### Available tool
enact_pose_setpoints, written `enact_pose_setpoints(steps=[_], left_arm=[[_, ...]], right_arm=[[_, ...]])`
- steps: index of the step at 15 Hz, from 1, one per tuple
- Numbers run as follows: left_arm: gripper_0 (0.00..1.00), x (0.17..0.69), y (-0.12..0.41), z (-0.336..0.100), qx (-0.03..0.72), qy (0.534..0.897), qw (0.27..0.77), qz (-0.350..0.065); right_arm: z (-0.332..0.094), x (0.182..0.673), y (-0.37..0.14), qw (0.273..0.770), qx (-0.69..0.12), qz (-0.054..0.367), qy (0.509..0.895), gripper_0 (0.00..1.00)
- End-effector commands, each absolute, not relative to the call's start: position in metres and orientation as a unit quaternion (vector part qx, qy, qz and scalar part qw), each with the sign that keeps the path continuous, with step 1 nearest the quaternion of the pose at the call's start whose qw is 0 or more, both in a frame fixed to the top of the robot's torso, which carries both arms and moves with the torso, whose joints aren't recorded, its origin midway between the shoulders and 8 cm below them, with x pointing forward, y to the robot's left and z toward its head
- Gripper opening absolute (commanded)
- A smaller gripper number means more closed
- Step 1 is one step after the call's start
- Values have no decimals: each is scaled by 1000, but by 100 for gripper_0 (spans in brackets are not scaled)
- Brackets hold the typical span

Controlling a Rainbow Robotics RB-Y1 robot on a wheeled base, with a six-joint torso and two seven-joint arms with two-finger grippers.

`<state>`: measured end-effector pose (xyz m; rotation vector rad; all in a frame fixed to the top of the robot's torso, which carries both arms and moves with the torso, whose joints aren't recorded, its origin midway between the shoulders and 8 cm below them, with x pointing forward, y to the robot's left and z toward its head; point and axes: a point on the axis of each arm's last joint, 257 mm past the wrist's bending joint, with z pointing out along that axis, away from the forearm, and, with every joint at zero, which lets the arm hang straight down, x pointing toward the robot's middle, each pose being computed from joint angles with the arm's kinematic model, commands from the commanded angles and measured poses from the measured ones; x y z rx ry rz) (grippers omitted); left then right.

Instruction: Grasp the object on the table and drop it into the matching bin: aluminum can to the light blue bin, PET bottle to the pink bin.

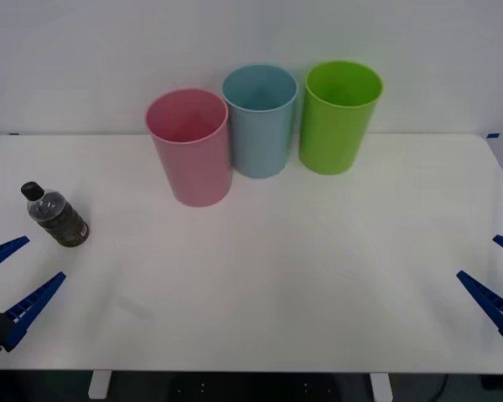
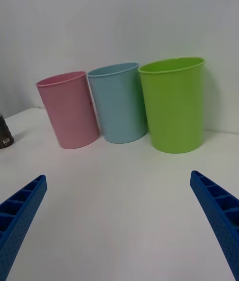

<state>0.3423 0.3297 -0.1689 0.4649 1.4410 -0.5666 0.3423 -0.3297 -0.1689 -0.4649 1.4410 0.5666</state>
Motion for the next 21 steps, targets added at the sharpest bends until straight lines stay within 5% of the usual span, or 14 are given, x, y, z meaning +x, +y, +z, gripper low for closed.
enact_pose_setpoints(steps=[1,9,21], left_arm=[[100,342,330,-169,208,645,691,-253],[100,343,339,-184,161,652,697,-250],[100,380,386,-228,46,708,688,-152]], right_arm=[[-169,342,-330,691,-208,253,645,100],[-169,342,-330,691,-208,253,645,100],[-169,342,-330,691,-208,253,645,100]])
